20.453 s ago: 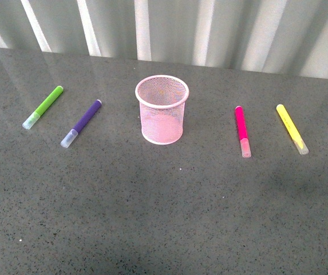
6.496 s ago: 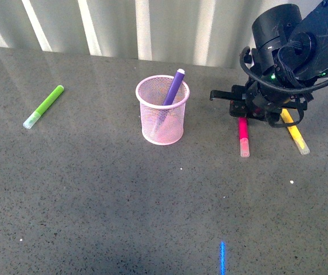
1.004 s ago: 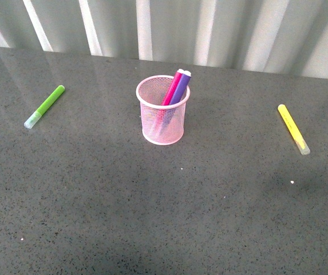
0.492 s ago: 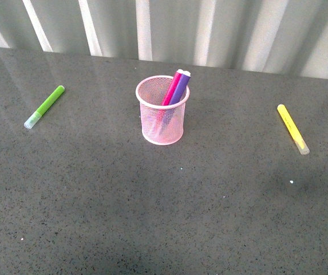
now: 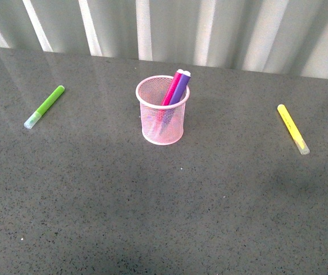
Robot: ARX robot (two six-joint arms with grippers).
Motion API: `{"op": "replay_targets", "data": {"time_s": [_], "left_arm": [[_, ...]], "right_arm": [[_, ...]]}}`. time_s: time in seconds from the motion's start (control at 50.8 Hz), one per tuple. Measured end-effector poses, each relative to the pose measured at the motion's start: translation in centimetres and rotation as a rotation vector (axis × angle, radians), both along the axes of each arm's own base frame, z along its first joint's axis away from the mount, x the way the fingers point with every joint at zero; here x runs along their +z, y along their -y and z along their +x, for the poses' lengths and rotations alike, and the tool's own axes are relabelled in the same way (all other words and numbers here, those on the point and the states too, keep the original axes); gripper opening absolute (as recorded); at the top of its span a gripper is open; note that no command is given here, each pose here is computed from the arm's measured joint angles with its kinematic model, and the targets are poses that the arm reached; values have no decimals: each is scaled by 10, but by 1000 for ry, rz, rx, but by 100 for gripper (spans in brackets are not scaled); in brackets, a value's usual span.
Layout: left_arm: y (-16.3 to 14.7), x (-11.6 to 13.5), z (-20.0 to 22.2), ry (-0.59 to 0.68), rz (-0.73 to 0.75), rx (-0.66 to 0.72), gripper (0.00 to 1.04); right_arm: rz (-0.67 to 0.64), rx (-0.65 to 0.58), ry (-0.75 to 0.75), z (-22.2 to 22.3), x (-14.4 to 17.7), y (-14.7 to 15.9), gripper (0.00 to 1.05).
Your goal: Insert purple and pink pens into pink cup
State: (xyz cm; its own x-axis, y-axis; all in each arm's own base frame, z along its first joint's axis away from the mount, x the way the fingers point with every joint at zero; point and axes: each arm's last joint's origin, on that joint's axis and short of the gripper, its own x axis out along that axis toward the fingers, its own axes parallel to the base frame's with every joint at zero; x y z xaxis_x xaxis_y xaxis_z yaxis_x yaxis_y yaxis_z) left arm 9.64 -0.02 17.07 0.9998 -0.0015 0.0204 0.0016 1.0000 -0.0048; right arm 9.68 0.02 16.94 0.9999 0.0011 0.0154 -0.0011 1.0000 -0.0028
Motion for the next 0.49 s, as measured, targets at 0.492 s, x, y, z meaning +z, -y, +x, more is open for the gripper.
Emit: {"op": "replay_targets", "data": {"time_s": [0.492], "left_arm": [[0, 0, 0, 0, 0, 0, 98]], "right_arm": [[0, 0, 0, 0, 0, 0, 98]]}}
